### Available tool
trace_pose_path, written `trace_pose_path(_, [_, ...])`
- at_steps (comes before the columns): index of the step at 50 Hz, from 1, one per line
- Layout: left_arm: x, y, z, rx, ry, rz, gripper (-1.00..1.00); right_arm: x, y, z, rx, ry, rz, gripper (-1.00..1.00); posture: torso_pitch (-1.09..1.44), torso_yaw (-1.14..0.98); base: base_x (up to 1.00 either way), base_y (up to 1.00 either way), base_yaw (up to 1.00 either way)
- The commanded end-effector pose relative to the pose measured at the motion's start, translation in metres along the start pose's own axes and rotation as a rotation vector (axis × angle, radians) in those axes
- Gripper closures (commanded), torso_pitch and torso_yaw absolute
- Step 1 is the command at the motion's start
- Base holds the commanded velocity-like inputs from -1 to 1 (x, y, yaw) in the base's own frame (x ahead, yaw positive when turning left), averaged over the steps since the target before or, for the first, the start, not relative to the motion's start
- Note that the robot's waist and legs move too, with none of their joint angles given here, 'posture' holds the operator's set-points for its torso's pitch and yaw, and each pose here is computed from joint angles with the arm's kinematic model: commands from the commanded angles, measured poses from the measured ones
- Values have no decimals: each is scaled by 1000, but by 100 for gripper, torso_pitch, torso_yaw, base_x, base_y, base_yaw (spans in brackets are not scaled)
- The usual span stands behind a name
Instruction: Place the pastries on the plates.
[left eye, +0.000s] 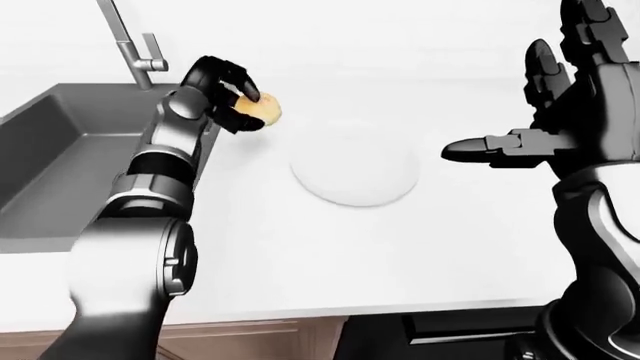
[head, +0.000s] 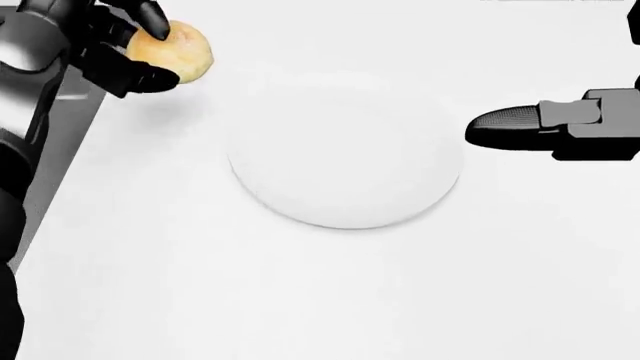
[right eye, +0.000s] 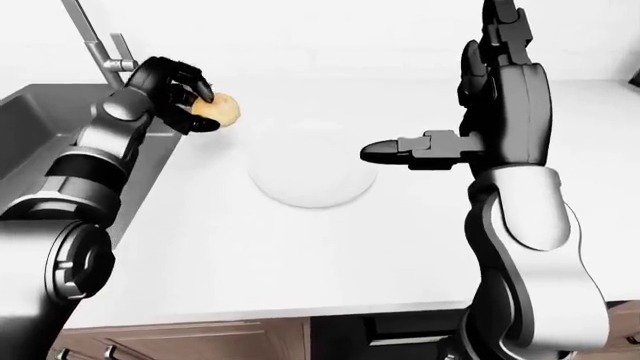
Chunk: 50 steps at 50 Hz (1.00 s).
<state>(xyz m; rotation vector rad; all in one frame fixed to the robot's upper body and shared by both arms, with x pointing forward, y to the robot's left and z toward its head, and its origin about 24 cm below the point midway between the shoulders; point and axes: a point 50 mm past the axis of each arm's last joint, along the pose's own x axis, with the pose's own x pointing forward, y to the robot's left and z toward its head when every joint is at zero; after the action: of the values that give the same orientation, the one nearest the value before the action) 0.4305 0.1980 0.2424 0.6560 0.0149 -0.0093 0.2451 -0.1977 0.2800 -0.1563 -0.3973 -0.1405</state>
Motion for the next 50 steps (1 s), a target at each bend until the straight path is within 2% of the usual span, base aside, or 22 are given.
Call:
trace_pose_path(1, [-1, 12, 39, 0, -136, 7, 66, 0, -2, 12, -5, -71, -14, -100, 0, 0, 0, 0, 0])
trace_pose_path(2, [-2, 10, 47, -24, -167, -24, 65, 0, -2, 12, -6, -72, -13, -100, 0, 0, 0, 0, 0])
trace_pose_path(3, [-2, 7, 56, -22, -206, -68, 65, 0, -2, 13, -6, -73, -13, -100, 0, 0, 0, 0, 0])
trace_pose_path(4, [-3, 3, 63, -58, -232, -111, 63, 0, -2, 13, -5, -72, -14, -100, 0, 0, 0, 0, 0])
trace_pose_path(6, [-4, -3, 72, -53, -266, -160, 62, 0, -2, 12, -5, -71, -15, -100, 0, 0, 0, 0, 0])
trace_pose_path(8, [-5, -11, 81, -74, -311, -223, 62, 0, -2, 12, -4, -72, -14, -100, 0, 0, 0, 0, 0])
trace_pose_path(9, [-6, -15, 83, -58, -319, -246, 62, -1, -3, 12, -5, -71, -16, -100, 0, 0, 0, 0, 0])
trace_pose_path(13, [-10, -31, 97, -72, -399, -393, 60, -1, -3, 12, -4, -72, -16, -100, 0, 0, 0, 0, 0])
trace_pose_path(14, [-11, -36, 99, -83, -412, -427, 62, -1, -3, 13, -4, -73, -17, -100, 0, 0, 0, 0, 0])
trace_pose_path(16, [-13, -45, 100, -57, -428, -499, 60, -1, -3, 14, -4, -75, -17, -100, 0, 0, 0, 0, 0])
trace_pose_path(18, [-14, -50, 99, -53, -430, -520, 59, 0, -3, 14, -4, -76, -16, -100, 0, 0, 0, 0, 0])
trace_pose_path(20, [-16, -57, 98, -45, -445, -585, 58, 0, -3, 15, -4, -77, -17, -100, 0, 0, 0, 0, 0])
trace_pose_path(22, [-16, -59, 97, -45, -438, -586, 58, 0, -3, 16, -3, -78, -17, -100, 0, 0, 0, 0, 0])
trace_pose_path(23, [-16, -63, 95, -44, -435, -619, 58, 0, -3, 16, -3, -78, -17, -100, 0, 0, 0, 0, 0])
trace_pose_path(29, [-17, -76, 86, -28, -407, -674, 57, -1, -3, 14, -4, -76, -17, -100, 0, 0, 0, 0, 0])
trace_pose_path(36, [-17, -87, 86, -15, -413, -688, 55, -2, -4, 14, -3, -75, -18, -100, 0, 0, 0, 0, 0])
trace_pose_path(42, [-16, -89, 86, -9, -410, -671, 48, -2, -4, 14, -3, -75, -20, -100, 0, 0, 0, 0, 0])
trace_pose_path(44, [-16, -91, 85, -7, -407, -677, 27, -3, -4, 14, -3, -74, -19, -100, 0, 0, 0, 0, 0])
trace_pose_path(45, [-16, -90, 85, -7, -410, -672, 4, -3, -5, 13, -2, -73, -20, -100, 0, 0, 0, 0, 0])
trace_pose_path(46, [-16, -91, 85, -6, -409, -670, -34, -3, -5, 13, 0, -72, -22, -100, 0, 0, 0, 0, 0])
trace_pose_path(47, [-16, -91, 84, -4, -407, -672, -94, -3, -4, 13, -1, -73, -19, -100, 0, 0, 0, 0, 0])
trace_pose_path(50, [-16, -92, 84, -4, -409, -677, -100, -3, -5, 14, -2, -73, -22, -100, 0, 0, 0, 0, 0])
